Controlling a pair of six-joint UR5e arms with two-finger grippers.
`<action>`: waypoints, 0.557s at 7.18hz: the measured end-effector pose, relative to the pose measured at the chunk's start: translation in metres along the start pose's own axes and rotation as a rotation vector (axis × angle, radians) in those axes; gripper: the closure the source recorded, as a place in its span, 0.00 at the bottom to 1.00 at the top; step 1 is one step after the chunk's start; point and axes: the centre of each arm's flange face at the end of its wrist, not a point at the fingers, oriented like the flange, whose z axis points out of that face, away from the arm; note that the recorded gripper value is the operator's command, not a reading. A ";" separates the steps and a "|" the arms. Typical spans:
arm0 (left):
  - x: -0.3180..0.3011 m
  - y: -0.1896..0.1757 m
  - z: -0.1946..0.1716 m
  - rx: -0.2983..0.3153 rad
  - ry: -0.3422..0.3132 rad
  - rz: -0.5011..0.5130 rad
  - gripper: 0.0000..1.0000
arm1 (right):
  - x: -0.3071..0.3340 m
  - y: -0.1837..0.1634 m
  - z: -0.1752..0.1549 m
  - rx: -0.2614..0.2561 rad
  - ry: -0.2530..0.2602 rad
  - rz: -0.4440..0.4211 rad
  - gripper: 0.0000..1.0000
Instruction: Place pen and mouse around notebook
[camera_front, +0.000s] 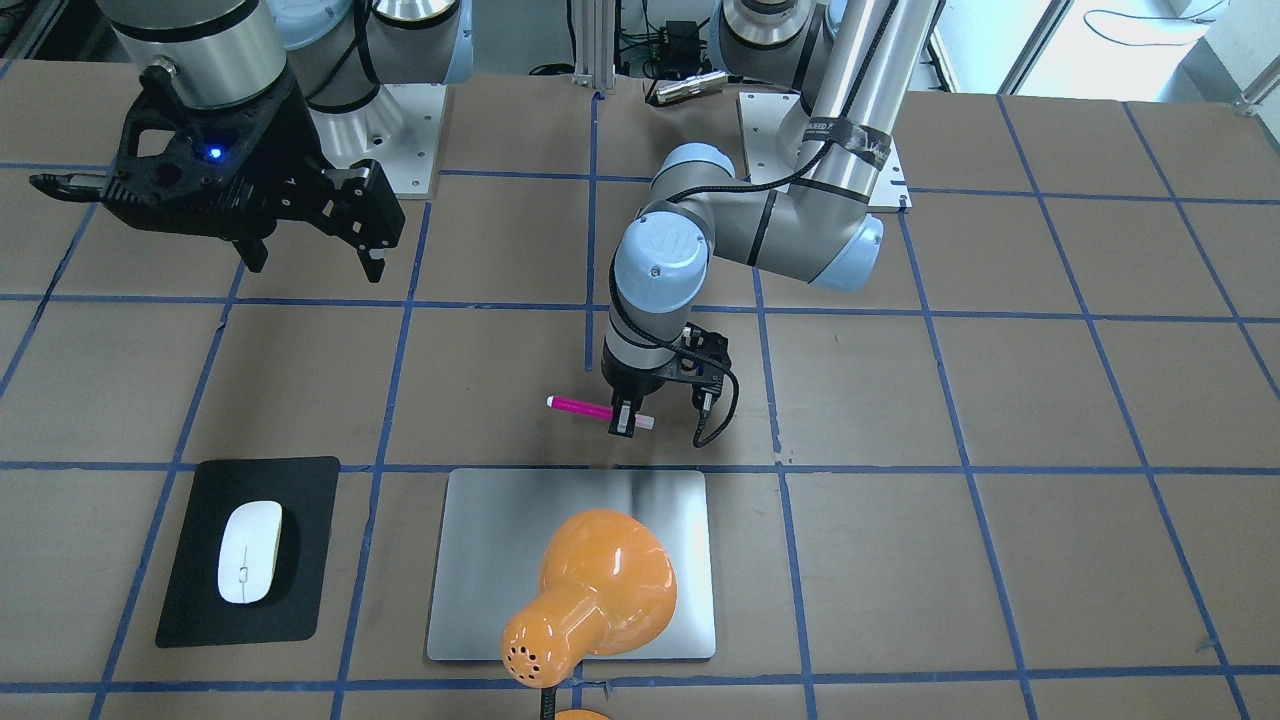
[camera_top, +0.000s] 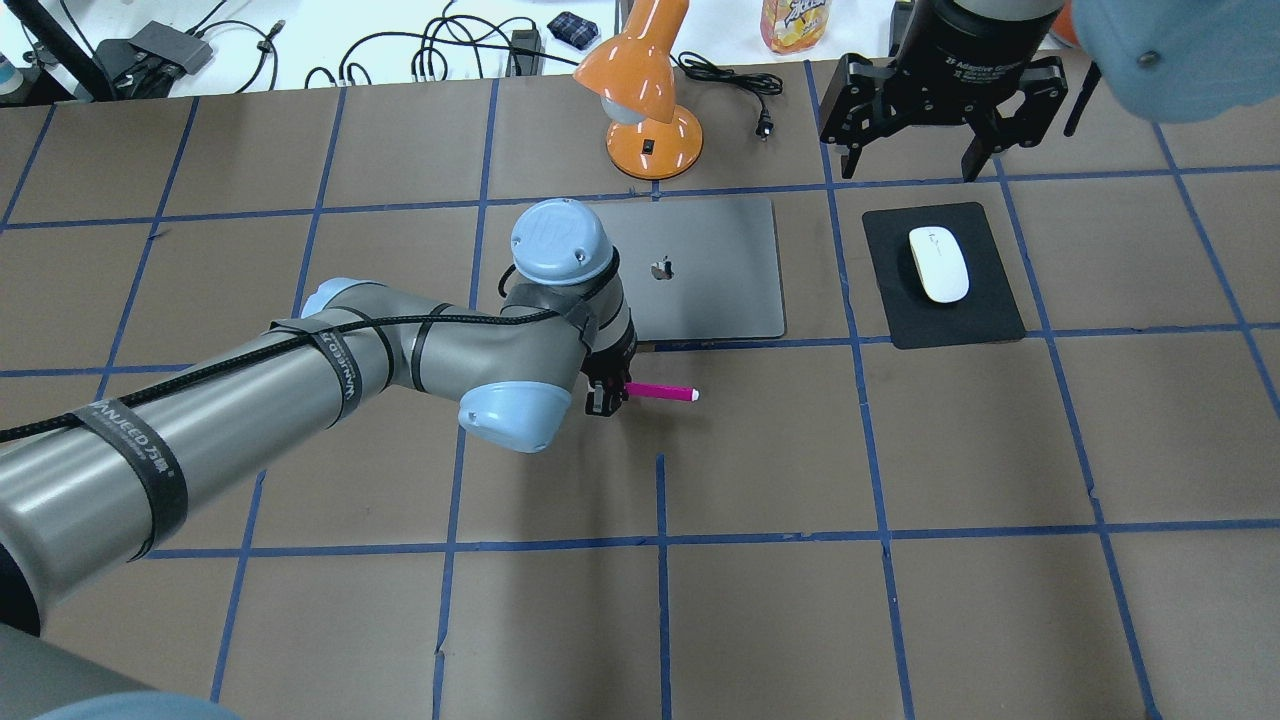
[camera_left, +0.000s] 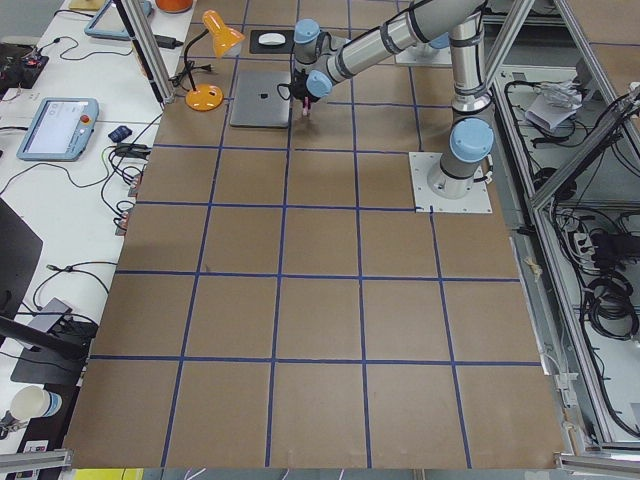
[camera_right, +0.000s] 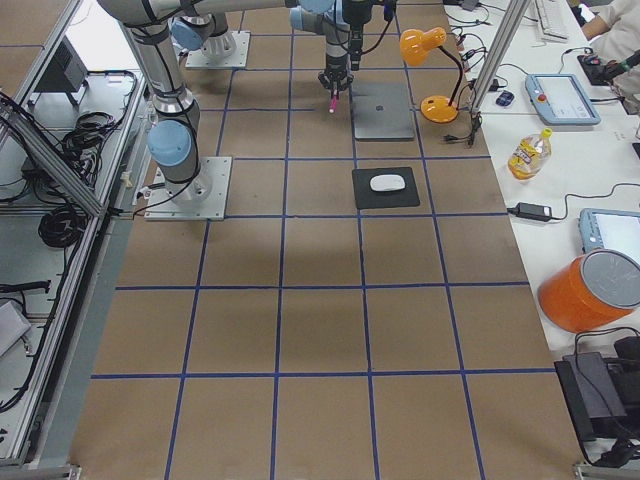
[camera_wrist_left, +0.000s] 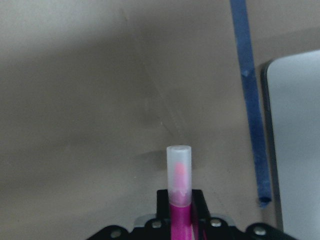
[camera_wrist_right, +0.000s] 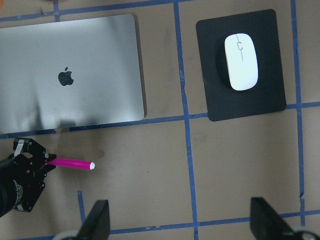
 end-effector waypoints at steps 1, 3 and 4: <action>0.002 0.006 0.001 -0.001 0.003 0.001 0.13 | 0.000 0.000 0.001 -0.001 0.000 0.000 0.00; 0.005 0.010 0.003 -0.002 0.006 0.035 0.00 | 0.000 0.001 0.002 -0.005 0.001 0.000 0.00; 0.007 0.010 -0.003 -0.002 0.016 0.107 0.00 | 0.000 0.001 0.003 -0.008 0.001 -0.001 0.00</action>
